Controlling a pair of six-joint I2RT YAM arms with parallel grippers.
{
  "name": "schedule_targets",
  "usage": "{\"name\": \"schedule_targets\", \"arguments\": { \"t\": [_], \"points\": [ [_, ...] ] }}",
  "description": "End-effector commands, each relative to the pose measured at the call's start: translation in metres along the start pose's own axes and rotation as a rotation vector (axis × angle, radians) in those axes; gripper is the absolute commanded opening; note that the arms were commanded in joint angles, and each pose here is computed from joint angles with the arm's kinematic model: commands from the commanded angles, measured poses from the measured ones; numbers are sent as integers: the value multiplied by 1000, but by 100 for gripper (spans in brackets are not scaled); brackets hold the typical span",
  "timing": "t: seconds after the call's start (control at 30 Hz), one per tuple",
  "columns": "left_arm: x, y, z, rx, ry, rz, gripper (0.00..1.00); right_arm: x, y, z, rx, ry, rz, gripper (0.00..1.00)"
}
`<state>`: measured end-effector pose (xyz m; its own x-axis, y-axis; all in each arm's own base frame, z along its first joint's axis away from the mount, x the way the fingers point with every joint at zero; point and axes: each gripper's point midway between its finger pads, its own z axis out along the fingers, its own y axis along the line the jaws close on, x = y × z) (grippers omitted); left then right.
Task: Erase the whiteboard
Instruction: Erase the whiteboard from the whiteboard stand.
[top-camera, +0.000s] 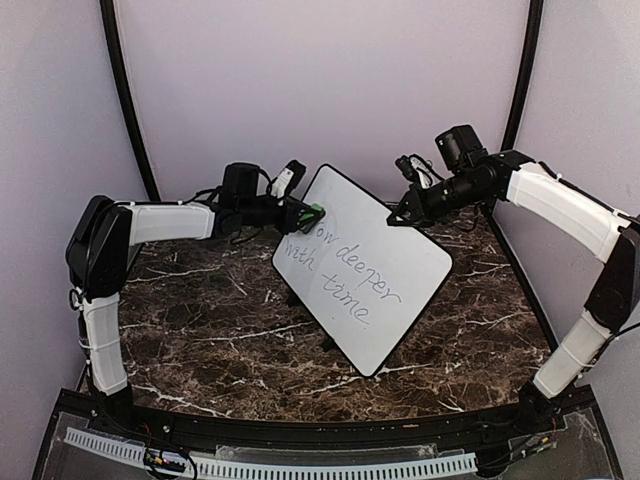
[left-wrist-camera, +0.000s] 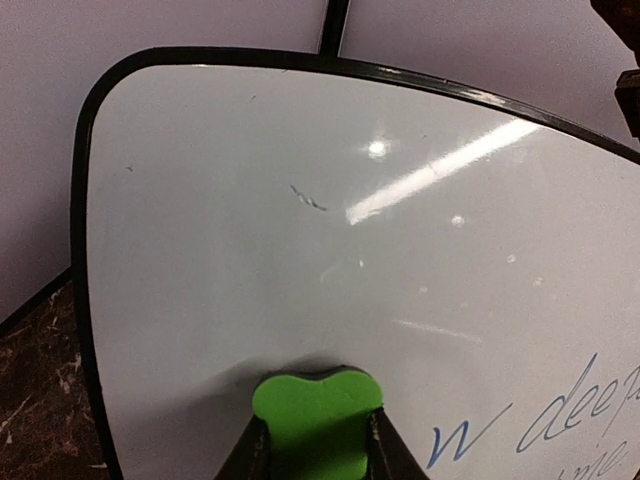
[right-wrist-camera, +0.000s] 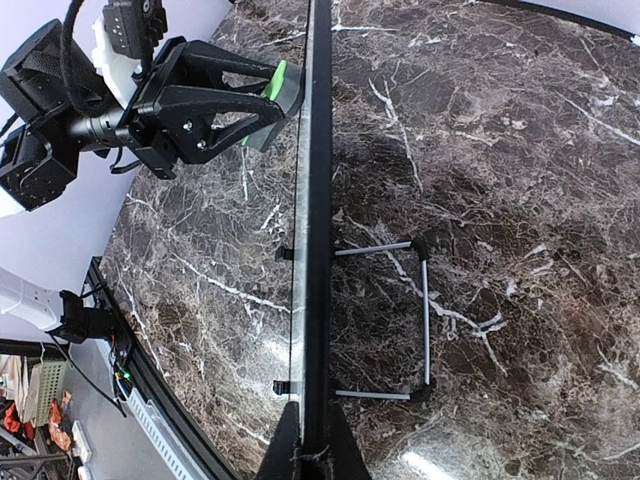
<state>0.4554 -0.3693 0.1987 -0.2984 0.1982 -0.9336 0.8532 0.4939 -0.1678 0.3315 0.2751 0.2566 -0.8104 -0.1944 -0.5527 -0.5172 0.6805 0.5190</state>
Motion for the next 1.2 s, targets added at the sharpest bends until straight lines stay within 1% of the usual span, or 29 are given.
{"name": "schedule_targets", "arguments": {
  "t": [0.0, 0.2, 0.33, 0.47, 0.5, 0.53, 0.57, 0.6, 0.7, 0.77, 0.9, 0.93, 0.97, 1.0, 1.03, 1.07, 1.17],
  "points": [
    [53, -8, 4, 18, 115, -45, 0, 6, 29, 5, -109, 16, -124, 0],
    [94, -10, -9, -9, 150, -89, 0, 6, 29, 5, -112, 17, -123, 0],
    [102, -10, -10, -7, 156, -99, 0, 7, 30, 5, -112, 19, -124, 0],
    [84, -9, -4, 7, 131, -84, 0, 8, 31, 6, -113, 20, -126, 0],
    [69, -7, -2, 9, 114, -73, 0, 8, 31, 6, -112, 20, -125, 0],
    [66, -6, 1, 16, 114, -68, 0, 8, 31, 6, -113, 21, -126, 0],
    [50, -5, 3, 17, 96, -55, 0, 8, 31, 6, -113, 23, -126, 0],
    [47, -4, 6, 22, 95, -51, 0, 8, 31, 6, -114, 22, -127, 0],
    [22, -3, 11, 30, 68, -26, 0, 7, 31, 5, -109, 20, -128, 0],
    [18, -4, 11, 36, 65, -23, 0, 8, 31, 6, -110, 20, -130, 0],
    [35, -9, 10, 53, 91, -46, 0, 7, 31, 6, -109, 20, -130, 0],
    [47, -10, 9, 55, 106, -58, 0, 7, 31, 6, -110, 21, -129, 0],
    [50, -12, 7, 54, 106, -64, 0, 7, 31, 6, -110, 21, -129, 0],
    [63, -14, 5, 53, 118, -74, 0, 7, 31, 6, -110, 21, -128, 0],
    [63, -16, 2, 51, 114, -77, 0, 7, 30, 6, -109, 22, -127, 0],
    [75, -18, -1, 50, 126, -87, 0, 7, 30, 7, -108, 22, -127, 0],
    [85, -21, -9, 40, 129, -90, 0, 7, 30, 7, -108, 23, -127, 0]
  ]
}}
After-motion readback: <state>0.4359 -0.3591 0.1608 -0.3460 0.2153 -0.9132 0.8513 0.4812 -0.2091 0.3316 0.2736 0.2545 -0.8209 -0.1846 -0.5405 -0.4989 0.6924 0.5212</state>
